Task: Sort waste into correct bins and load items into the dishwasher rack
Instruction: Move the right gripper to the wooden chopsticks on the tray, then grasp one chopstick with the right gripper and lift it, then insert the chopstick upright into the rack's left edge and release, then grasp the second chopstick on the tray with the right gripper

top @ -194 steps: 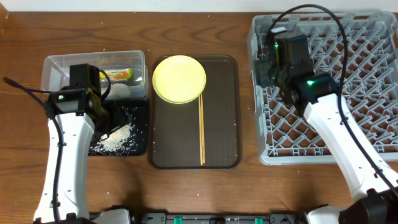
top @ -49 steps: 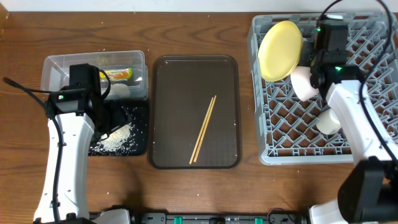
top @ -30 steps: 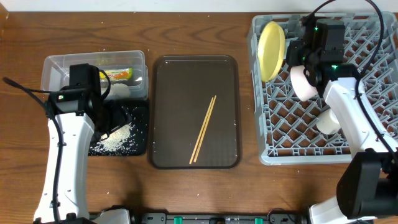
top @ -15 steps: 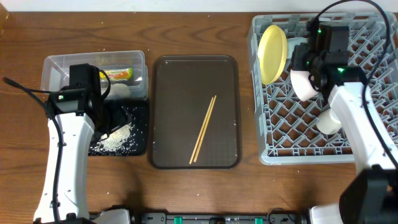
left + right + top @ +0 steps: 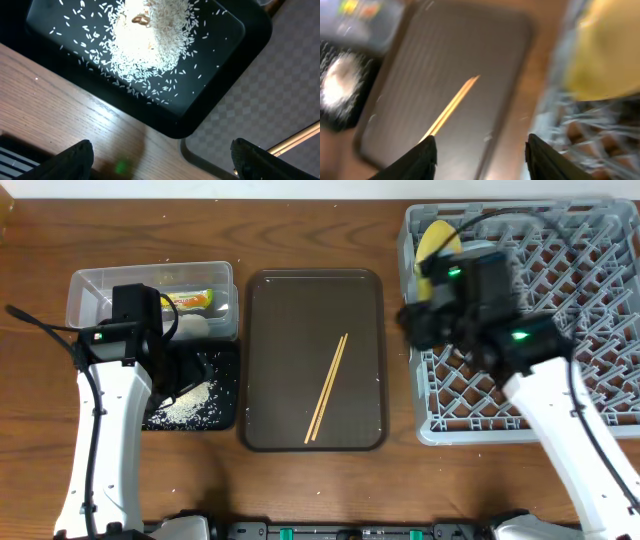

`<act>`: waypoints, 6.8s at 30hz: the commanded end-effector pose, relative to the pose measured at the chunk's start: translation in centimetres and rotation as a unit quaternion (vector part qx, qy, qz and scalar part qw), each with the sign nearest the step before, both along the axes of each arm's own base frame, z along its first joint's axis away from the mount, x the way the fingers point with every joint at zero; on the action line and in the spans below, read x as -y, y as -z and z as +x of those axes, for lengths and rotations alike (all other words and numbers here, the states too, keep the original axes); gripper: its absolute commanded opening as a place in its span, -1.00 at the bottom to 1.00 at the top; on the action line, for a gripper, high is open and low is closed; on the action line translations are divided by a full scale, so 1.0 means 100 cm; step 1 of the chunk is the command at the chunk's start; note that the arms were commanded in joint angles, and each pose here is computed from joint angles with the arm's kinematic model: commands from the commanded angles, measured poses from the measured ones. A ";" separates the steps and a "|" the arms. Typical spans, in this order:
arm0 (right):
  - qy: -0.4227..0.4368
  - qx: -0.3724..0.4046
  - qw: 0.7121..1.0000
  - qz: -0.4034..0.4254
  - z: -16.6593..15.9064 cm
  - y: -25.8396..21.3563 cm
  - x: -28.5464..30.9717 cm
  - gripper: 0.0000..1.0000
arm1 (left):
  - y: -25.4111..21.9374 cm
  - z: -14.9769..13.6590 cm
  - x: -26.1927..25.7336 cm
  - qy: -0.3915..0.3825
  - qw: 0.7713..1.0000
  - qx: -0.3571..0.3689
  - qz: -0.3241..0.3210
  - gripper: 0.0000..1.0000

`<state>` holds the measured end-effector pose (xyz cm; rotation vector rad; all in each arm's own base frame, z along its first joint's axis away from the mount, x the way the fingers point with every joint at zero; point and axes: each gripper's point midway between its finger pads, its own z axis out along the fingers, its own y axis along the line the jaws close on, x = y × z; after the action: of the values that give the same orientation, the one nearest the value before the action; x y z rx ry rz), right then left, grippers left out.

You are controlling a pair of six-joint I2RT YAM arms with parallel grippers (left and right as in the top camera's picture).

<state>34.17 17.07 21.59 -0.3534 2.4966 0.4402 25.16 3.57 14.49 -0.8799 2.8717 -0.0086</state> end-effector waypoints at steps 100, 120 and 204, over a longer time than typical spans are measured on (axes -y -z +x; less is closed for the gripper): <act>0.136 -0.259 0.936 -0.196 -0.071 0.236 -0.073 -0.81 | 0.001 -0.008 -0.002 -0.006 1.000 -0.015 0.006 0.81; 0.106 -0.219 0.961 -0.129 -0.029 0.150 -0.045 -0.98 | 0.001 -0.008 -0.003 -0.007 1.000 -0.015 0.006 0.81; 0.060 -0.244 0.959 -0.132 -0.050 0.226 -0.113 -0.30 | 0.001 -0.007 -0.003 -0.007 1.000 -0.013 0.006 0.82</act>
<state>29.97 28.90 0.35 -0.2238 3.0244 0.2509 24.58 3.49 14.42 -0.8865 2.8945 -0.0026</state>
